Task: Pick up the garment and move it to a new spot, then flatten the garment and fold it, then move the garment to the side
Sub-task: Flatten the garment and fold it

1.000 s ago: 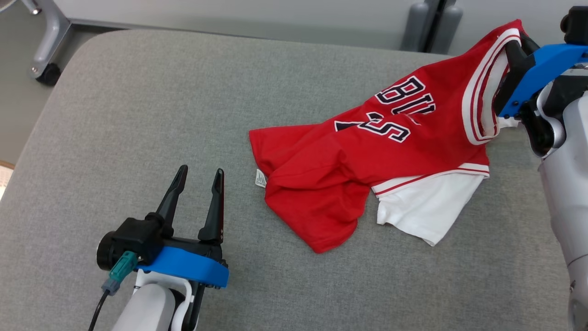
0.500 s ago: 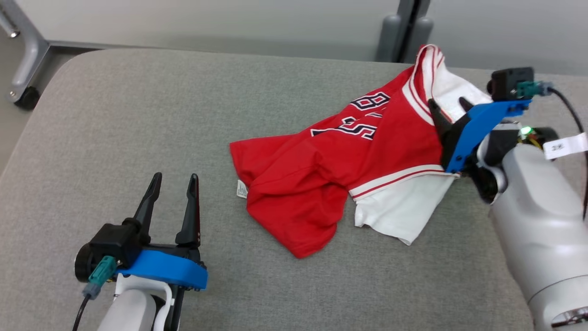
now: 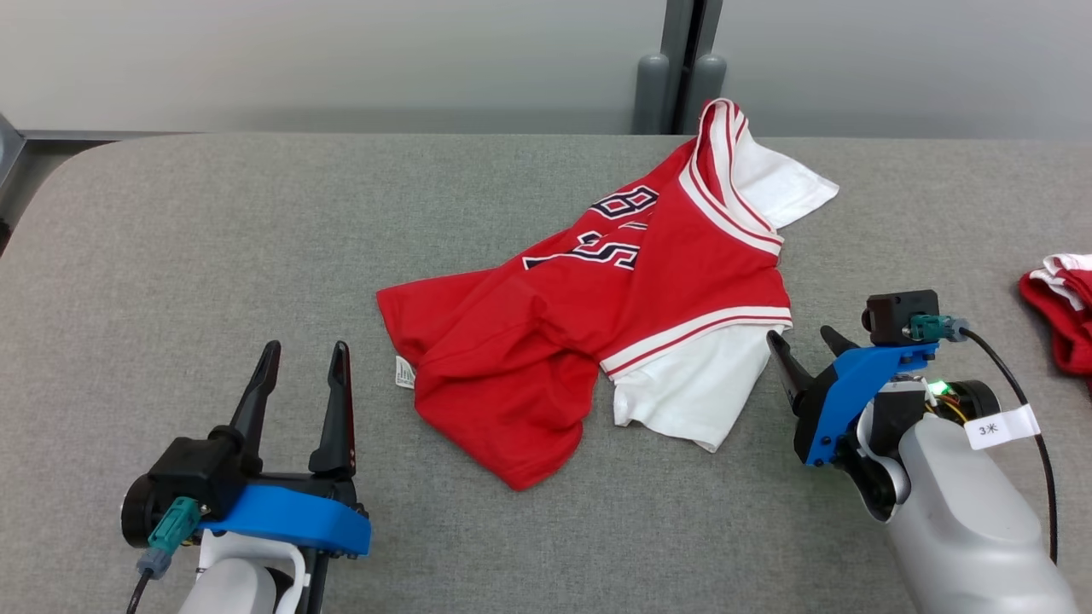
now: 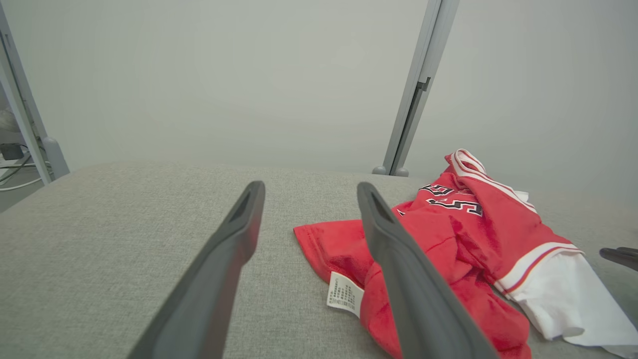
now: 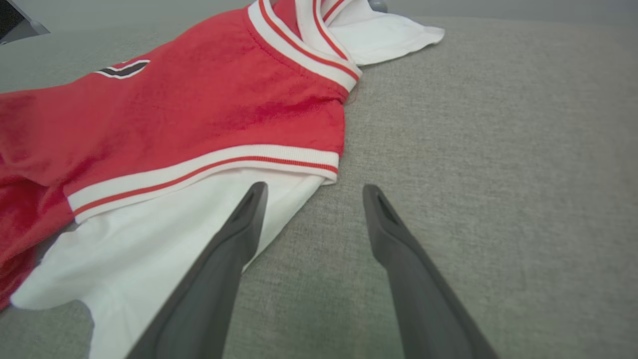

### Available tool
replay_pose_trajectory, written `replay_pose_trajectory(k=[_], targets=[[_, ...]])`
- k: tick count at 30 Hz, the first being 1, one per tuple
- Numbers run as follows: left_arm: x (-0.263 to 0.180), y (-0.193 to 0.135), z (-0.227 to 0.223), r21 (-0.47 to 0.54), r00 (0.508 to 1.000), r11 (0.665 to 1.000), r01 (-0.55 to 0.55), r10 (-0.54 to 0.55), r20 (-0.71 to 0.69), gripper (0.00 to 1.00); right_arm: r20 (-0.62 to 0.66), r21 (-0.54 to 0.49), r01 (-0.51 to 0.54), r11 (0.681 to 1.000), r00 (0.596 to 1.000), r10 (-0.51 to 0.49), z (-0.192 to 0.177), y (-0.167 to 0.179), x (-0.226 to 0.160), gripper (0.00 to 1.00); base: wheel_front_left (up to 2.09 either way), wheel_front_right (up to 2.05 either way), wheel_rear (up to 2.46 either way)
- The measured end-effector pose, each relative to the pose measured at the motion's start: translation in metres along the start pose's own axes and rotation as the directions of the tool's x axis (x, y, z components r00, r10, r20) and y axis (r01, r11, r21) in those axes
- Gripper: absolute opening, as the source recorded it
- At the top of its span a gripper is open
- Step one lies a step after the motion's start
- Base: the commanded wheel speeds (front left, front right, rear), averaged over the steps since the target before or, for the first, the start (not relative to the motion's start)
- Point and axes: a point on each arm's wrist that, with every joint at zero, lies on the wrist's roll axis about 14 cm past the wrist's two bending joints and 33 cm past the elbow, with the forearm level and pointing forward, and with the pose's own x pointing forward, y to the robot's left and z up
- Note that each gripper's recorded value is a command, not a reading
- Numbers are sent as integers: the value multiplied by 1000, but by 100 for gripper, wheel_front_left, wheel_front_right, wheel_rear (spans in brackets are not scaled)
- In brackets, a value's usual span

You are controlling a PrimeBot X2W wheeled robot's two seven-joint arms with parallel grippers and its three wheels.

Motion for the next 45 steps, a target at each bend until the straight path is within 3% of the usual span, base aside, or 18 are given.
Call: replay_pose_trajectory(k=[9,14,15,16,17,27,31,36,43,44,45], targets=[[3,4,-7,-2,1000,1000,-11,11,-20,100,-30,22,26,999,999,-25,-8,4,23,100,0,0,0],[2,11,-12,-1,999,1000,-31,30,-36,100,-118,28,39,999,992,-36,-25,5,35,100,0,0,0],[2,12,-13,0,999,999,-35,35,-38,100,-131,27,40,999,991,-36,-26,6,37,87,0,0,0],[1,14,-14,0,998,999,-39,39,-41,100,-142,19,38,999,989,-35,-28,7,39,27,0,0,0],[1,15,-15,1,998,999,-42,42,-46,100,-146,11,35,999,989,-33,-29,8,41,0,0,0,0],[-4,11,-9,3,999,1000,-30,30,-30,100,12,60,29,998,999,-29,-8,11,21,0,0,0,0],[-3,3,-6,7,1000,1000,-7,7,-24,100,71,68,106,992,991,-111,2,-27,-6,0,0,0,0],[3,-10,-2,2,999,999,32,-32,-11,100,59,110,255,961,963,-263,-6,-86,-52,0,0,0,0],[4,-14,2,3,999,999,46,-46,-5,100,29,153,354,923,932,-362,-19,-110,-93,0,0,0,0],[4,-13,3,2,999,999,45,-45,-2,100,29,149,354,923,932,-362,-19,-109,-95,22,0,0,0],[3,-12,5,4,999,999,41,-41,1,100,40,140,352,926,932,-360,-17,-106,-97,80,0,0,0]])
